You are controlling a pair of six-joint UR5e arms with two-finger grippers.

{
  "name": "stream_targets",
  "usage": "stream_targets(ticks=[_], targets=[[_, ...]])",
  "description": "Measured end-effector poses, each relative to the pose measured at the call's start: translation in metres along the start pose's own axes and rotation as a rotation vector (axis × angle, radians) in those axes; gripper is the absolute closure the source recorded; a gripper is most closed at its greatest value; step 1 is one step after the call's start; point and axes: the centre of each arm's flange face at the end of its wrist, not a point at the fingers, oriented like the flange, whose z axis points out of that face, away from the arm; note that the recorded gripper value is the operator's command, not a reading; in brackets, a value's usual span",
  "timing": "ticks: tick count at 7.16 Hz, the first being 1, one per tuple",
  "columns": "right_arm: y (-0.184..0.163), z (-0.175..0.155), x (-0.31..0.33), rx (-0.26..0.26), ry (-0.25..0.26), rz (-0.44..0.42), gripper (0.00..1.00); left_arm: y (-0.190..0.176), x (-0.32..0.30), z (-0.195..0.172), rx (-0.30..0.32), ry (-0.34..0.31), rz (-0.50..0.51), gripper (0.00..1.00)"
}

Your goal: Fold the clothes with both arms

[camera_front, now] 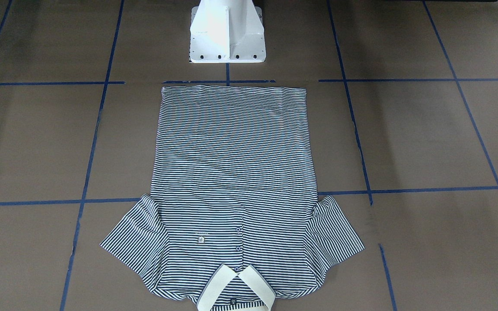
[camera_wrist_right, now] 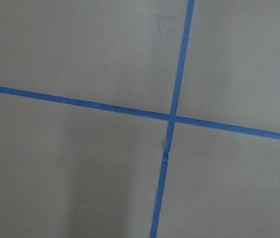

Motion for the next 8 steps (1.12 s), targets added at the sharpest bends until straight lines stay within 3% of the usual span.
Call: stream_targets(ticks=[2,4,6,7,8], targets=[[-0.039,0.012,-0.047,0.044,-0.02,-0.101,0.0,-0.03,0.022,-0.02,0.065,0.029,0.068,0.0],[-0.119,0.037,-0.119,0.048,-0.048,-0.18,0.0,-0.047,0.039,-0.024,0.18,0.064,0.193,0.0],[-0.195,0.074,-0.216,0.022,-0.06,-0.118,0.0,-0.065,0.056,-0.014,0.214,0.079,0.18,0.0],[-0.22,0.092,-0.269,0.034,-0.05,-0.082,0.0,-0.083,0.07,-0.01,0.215,0.096,0.122,0.0],[-0.233,0.117,-0.325,0.08,-0.034,-0.022,0.0,-0.093,0.084,-0.001,0.207,0.112,0.089,0.0]])
